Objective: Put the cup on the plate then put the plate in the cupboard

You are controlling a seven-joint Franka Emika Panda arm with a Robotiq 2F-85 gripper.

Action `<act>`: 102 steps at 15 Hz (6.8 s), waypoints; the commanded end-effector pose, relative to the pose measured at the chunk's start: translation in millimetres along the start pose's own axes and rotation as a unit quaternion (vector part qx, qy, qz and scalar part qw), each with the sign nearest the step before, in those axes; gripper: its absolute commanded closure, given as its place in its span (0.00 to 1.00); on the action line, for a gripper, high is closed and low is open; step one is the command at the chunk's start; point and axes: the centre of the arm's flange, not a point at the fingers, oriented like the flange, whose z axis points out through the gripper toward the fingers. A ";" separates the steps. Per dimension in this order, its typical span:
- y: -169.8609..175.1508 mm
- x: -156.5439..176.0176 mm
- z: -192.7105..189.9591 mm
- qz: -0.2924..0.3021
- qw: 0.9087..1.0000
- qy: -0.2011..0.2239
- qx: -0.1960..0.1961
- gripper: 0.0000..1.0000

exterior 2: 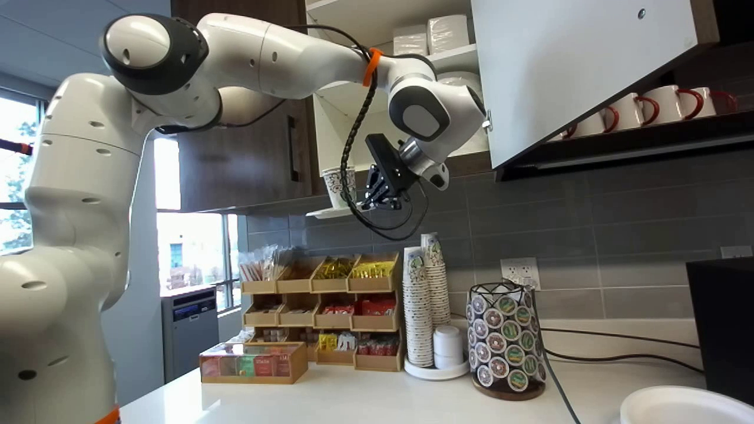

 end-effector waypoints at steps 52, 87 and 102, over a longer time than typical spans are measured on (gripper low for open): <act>-173.8 23.3 -40.8 0.040 0.999 0.035 -0.005 0.97; -195.0 129.4 -7.3 0.151 0.983 0.087 -0.059 0.97; -204.7 140.5 4.1 0.162 0.980 0.083 -0.073 0.50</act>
